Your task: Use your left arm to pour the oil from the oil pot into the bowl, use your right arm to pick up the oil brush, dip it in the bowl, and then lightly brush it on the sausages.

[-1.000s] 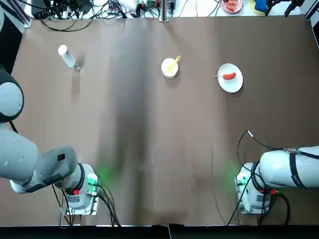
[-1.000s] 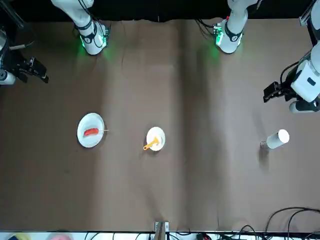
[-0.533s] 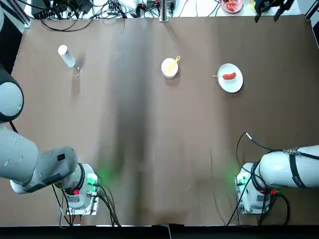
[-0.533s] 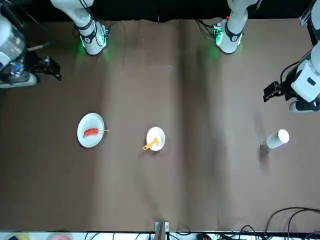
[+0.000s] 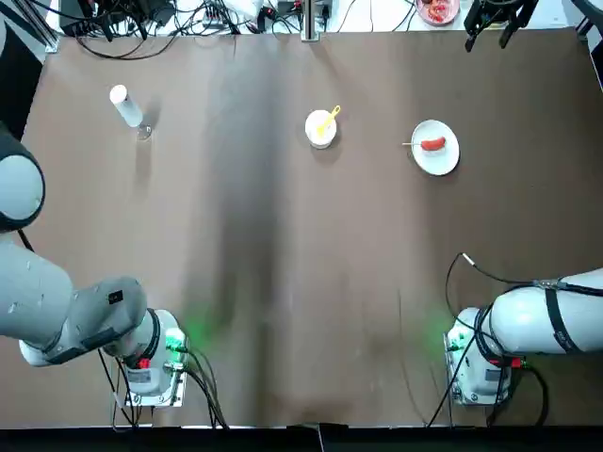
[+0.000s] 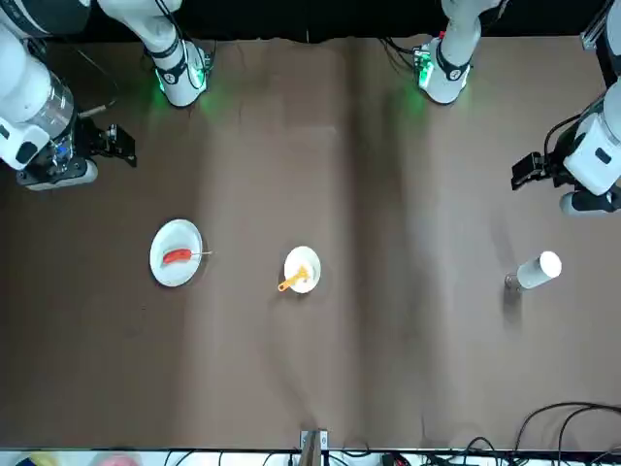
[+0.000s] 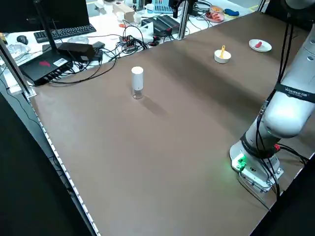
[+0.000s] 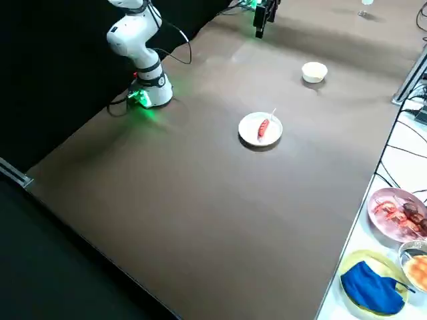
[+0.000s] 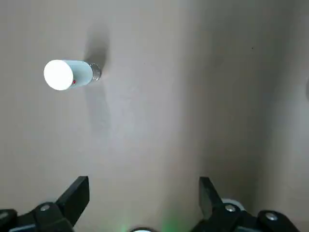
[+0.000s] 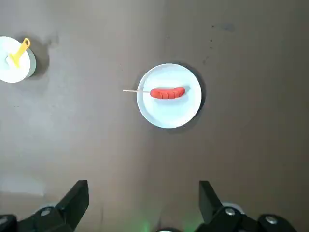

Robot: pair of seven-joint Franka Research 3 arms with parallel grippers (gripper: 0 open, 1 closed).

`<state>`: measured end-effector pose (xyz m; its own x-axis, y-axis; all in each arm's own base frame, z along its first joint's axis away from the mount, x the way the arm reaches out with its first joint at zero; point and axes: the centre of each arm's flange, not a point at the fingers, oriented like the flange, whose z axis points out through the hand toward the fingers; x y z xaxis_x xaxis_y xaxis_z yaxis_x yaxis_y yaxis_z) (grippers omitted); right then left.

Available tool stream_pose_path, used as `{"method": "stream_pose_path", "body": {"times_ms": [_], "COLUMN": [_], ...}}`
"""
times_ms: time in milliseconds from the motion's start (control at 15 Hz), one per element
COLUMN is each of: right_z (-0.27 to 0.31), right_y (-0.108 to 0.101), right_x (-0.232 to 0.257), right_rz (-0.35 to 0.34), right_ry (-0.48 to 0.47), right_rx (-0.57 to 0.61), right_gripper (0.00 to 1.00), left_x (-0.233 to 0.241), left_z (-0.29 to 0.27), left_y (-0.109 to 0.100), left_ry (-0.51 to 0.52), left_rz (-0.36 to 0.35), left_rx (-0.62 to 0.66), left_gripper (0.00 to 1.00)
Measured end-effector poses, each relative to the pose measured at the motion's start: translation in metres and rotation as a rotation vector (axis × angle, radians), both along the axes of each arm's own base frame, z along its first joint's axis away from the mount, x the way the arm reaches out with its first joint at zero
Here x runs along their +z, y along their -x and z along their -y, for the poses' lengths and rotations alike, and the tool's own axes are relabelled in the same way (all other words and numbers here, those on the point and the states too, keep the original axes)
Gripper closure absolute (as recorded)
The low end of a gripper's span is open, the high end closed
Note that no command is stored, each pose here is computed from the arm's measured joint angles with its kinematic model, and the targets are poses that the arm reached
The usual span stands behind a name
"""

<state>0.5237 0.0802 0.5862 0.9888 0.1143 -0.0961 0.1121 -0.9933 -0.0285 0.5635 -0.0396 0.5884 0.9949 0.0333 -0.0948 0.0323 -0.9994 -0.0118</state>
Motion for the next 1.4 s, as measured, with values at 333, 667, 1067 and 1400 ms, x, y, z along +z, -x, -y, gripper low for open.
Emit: {"method": "stream_pose_path", "body": {"times_ms": [333,667,1067,1400], "right_z": [-0.063,-0.165,-0.229,-0.234], "right_y": [-0.023,-0.055,-0.099,-0.129], "right_x": [-0.056,-0.174,-0.248,-0.273], "right_rz": [-0.024,-0.059,-0.006,0.081], "right_ry": [-0.009,-0.201,-0.32,-0.457], "right_rx": [0.09,0.106,0.097,0.21], "right_gripper": [0.0,0.0,0.01,0.17], "left_x": [-0.002,-0.002,-0.002,-0.004], "left_z": [0.0,-0.001,-0.001,-0.001], "left_y": [0.001,0.001,0.001,0.001], "left_ry": [-0.001,-0.001,-0.002,-0.003], "left_rz": [-0.007,-0.008,-0.008,-0.014], "left_rx": [0.0,0.001,0.001,0.002], "left_gripper": [0.0,0.0,0.0,0.0]}}
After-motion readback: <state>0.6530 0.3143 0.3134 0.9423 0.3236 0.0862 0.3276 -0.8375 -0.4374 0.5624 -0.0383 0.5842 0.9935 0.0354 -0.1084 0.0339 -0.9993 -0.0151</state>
